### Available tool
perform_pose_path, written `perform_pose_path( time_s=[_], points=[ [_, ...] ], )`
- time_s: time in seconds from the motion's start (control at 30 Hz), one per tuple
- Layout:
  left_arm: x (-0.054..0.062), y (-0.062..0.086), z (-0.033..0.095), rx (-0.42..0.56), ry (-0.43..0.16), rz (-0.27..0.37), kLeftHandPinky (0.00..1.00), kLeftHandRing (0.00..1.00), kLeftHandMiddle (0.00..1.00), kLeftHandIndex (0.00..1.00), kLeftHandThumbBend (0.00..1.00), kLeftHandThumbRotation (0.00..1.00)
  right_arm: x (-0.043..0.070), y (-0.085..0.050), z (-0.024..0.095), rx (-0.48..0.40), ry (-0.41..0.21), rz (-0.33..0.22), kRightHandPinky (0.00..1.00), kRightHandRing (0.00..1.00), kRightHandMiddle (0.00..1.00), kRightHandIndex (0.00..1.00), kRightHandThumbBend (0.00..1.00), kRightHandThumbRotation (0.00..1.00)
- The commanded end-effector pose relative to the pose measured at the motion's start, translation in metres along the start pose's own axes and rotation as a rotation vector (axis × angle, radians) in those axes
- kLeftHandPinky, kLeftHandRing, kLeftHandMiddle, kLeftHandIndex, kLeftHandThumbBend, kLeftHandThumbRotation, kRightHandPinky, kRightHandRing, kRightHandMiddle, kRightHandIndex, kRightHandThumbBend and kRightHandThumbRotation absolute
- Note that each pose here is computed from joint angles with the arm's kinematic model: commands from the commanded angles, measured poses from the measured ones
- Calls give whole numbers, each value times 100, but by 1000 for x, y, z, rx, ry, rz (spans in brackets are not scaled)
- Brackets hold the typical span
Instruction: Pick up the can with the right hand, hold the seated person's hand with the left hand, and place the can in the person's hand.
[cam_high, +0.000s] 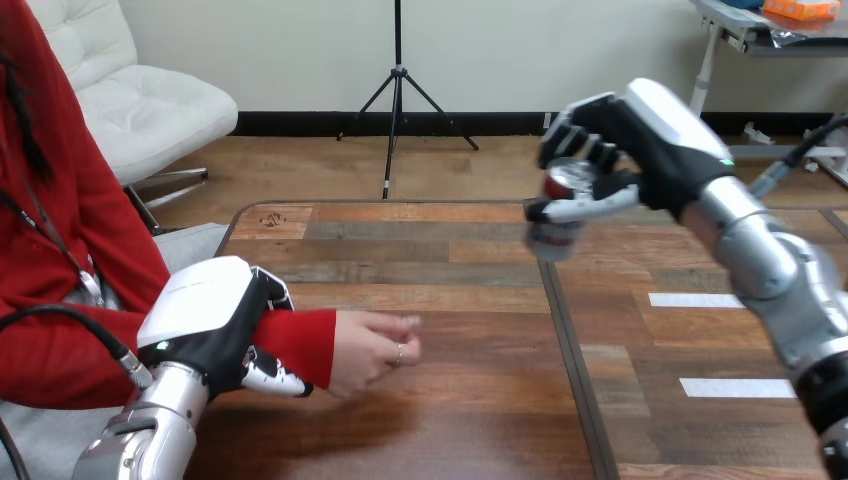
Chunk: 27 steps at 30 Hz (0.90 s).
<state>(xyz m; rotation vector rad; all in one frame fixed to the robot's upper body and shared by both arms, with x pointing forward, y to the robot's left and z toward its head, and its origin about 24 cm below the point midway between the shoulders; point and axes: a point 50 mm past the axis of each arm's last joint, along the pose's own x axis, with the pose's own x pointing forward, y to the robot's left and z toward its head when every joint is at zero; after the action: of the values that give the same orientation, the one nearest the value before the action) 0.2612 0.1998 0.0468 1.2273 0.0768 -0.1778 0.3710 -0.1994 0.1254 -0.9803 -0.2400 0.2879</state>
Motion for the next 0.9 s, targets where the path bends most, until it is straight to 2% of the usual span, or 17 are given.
perform_pose_path(
  time_s=[0.0, 0.37, 0.87],
  points=[
    [8, 54, 49, -69, -197, 273, 23, 29, 35, 36, 73, 0, 17, -19, 38, 16, -144, -85, 33, 36, 43, 49, 61, 0],
    [9, 63, 62, -112, -233, 327, 23, 29, 35, 36, 72, 0, 24, -6, 52, 24, -179, -64, 31, 34, 42, 49, 61, 0],
    [12, 70, 73, -158, -258, 353, 22, 29, 34, 35, 68, 0, 30, 7, 66, 47, -219, -38, 29, 32, 40, 48, 62, 0]
  ],
)
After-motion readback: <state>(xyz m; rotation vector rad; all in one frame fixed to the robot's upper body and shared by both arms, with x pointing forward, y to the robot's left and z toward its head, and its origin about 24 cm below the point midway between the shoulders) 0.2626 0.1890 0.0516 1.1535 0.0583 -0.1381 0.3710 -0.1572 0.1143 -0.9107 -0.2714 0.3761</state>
